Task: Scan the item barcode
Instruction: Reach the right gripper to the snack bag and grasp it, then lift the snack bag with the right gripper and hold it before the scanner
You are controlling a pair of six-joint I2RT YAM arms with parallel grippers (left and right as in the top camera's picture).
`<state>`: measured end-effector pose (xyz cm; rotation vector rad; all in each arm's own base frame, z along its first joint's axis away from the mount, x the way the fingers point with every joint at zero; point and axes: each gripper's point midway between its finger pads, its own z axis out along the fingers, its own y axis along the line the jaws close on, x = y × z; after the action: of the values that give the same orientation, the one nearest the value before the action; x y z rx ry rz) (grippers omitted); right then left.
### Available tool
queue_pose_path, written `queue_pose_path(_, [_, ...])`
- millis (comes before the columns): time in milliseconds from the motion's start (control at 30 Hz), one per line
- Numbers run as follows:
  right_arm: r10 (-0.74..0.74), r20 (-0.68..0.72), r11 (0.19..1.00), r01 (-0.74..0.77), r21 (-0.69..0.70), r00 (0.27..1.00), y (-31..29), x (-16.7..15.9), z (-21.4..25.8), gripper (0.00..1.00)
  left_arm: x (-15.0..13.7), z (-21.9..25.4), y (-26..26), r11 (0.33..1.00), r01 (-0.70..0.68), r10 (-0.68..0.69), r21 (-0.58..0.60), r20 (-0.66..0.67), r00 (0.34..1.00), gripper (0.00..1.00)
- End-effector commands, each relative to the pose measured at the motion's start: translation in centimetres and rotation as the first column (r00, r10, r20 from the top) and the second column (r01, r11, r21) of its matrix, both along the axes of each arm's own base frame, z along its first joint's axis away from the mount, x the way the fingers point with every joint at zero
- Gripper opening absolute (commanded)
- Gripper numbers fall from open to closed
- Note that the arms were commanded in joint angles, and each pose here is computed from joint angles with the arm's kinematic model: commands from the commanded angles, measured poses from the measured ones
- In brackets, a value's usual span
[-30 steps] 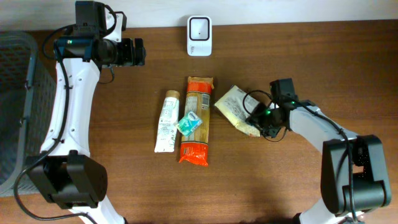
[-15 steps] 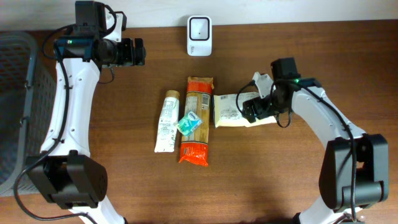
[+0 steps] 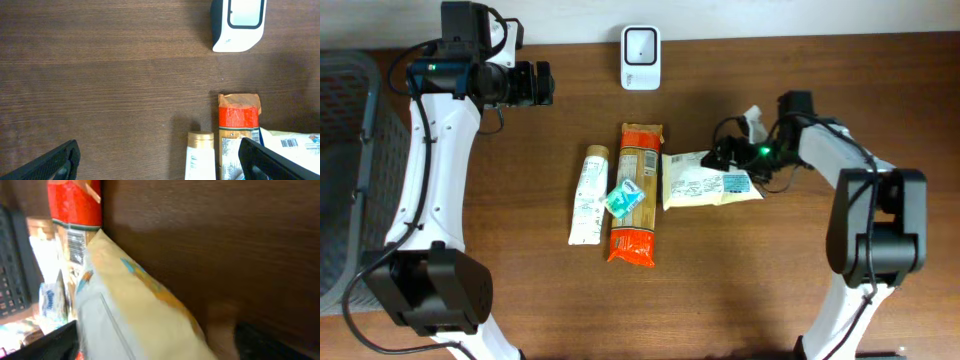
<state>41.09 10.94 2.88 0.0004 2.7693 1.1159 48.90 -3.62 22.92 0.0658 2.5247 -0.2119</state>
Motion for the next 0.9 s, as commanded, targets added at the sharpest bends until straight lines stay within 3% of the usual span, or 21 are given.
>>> queue_pose_path(0, [0.024, -0.066, 1.000, -0.025, -0.018, 0.998, 0.8, -1.1, -2.8, 0.61, 0.0, 0.1, 0.1, 1.000, -0.001, 0.001, 0.001, 0.003, 1.000, 0.99])
queue_pose_path(33, [0.020, -0.065, 1.000, -0.021, -0.014, 0.998, 0.7, -1.1, -2.8, 0.48, 0.0, 0.1, 0.1, 1.000, -0.001, 0.001, 0.001, 0.003, 1.000, 0.99])
queue_pose_path(200, [0.024, -0.069, 1.000, -0.024, 0.004, 0.997, 0.9, -1.1, -2.0, 0.31, 0.0, 0.1, 0.1, 1.000, -0.001, 0.001, 0.001, 0.003, 1.000, 0.99])
queue_pose_path(300, [0.038, -0.011, 0.999, -0.038, 0.001, 0.999, 0.9, -0.7, 2.6, 0.12, 0.0, 0.1, 0.1, 1.000, -0.001, 0.001, 0.001, 0.003, 1.000, 0.99])
queue_pose_path(333, [0.072, 0.066, 0.997, -0.071, -0.009, 0.995, 0.9, -0.8, 6.0, 0.05, 0.0, 0.1, 0.1, 1.000, -0.001, 0.001, 0.001, 0.003, 1.000, 0.99])
queue_pose_path(467, [0.187, 0.375, 0.982, -0.167, -0.084, 0.908, 0.9, -3.0, 17.2, 0.04, 0.0, 0.1, 0.1, 1.000, -0.001, 0.001, 0.001, 0.003, 1.000, 0.99])
queue_pose_path(567, [0.271, 0.600, 0.962, -0.210, -0.172, 0.752, 1.1, -5.6, 24.2, 0.04, 0.0, 0.1, 0.1, 1.000, -0.001, 0.001, 0.001, 0.003, 1.000, 0.99])
queue_pose_path(667, [0.394, 0.712, 0.919, -0.261, -0.295, 0.581, 1.1, -7.2, 26.9, 0.04, 0.0, 0.1, 0.1, 1.000, -0.001, 0.001, 0.001, 0.003, 1.000, 0.99])
queue_pose_path(800, [0.439, 0.704, 0.896, -0.327, -0.300, 0.558, 1.5, -8.4, 26.3, 0.04, 0.0, 0.1, 0.1, 1.000, -0.001, 0.001, 0.001, 0.003, 1.000, 0.99])
queue_pose_path(867, [0.424, 0.765, 0.880, -0.422, -0.220, 0.485, 3.2, -9.7, 27.9, 0.04, 0.0, 0.1, 0.1, 1.000, -0.001, 0.001, 0.001, 0.003, 1.000, 0.99])
